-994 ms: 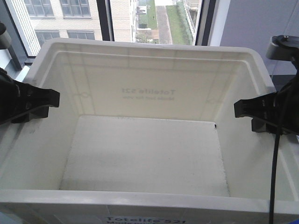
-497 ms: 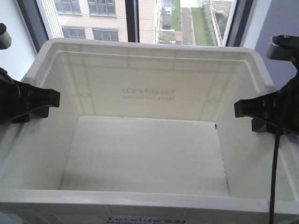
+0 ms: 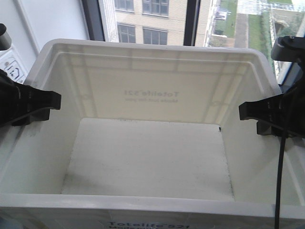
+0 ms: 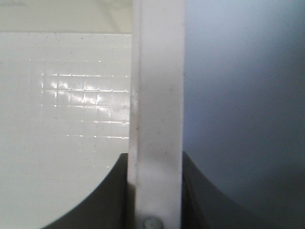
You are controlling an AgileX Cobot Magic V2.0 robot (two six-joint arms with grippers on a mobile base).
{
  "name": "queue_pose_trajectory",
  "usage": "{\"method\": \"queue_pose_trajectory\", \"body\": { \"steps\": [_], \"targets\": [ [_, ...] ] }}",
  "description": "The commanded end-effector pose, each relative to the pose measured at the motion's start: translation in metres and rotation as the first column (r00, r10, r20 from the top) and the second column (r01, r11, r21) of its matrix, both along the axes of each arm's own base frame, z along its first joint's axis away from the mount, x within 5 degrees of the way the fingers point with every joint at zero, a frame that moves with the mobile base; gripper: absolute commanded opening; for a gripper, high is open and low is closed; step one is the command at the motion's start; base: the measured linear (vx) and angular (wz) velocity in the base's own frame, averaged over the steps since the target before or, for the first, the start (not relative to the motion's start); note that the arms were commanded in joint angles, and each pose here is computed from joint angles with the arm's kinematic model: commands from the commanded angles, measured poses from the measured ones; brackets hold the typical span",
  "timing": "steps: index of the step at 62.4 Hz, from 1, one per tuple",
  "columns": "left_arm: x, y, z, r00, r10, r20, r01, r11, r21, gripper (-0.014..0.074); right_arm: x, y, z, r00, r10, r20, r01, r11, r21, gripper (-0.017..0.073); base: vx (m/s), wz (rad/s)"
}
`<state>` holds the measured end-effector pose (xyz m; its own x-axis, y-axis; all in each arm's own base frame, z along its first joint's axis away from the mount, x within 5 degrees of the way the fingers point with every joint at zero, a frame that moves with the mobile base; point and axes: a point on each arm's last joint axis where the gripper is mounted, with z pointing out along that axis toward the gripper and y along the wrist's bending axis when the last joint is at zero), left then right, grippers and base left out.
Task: Move bin from left to right shelf
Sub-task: 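Keep holding the tote while the base turns toward the blue-bin shelves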
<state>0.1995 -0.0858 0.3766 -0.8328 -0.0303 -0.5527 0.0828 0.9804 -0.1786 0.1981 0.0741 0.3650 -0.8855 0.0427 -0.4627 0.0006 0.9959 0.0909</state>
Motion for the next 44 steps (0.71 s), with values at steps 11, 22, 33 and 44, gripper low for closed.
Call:
{"method": "queue_pose_trajectory", "body": {
  "steps": [11,22,33,44],
  "targets": [
    [-0.0047,0.0109,0.0233,0.989,-0.01,0.15,0.002,0.999,0.054,0.002,0.0017,-0.0204,0.0202,0.988,-0.042,0.147,0.061,0.989,-0.131,-0.0001,0.13,0.54],
    [-0.0047,0.0109,0.0233,0.989,-0.01,0.15,0.002,0.999,0.054,0.002,0.0017,-0.0204,0.0202,0.988,-0.042,0.147,0.061,0.989,-0.131,-0.0001,0.13,0.56],
    [-0.0047,0.0109,0.0233,0.989,-0.01,0.15,0.002,0.999,0.054,0.002,0.0017,-0.0204,0.0202,0.988,-0.042,0.147,0.061,0.989,-0.131,-0.0001,0.13,0.56],
    [-0.0047,0.0109,0.0233,0.989,-0.01,0.15,0.002,0.999,0.054,0.002,0.0017,-0.0204,0.0202,0.988,-0.042,0.147,0.061,0.989,-0.131,-0.0001,0.13,0.5]
  ]
}}
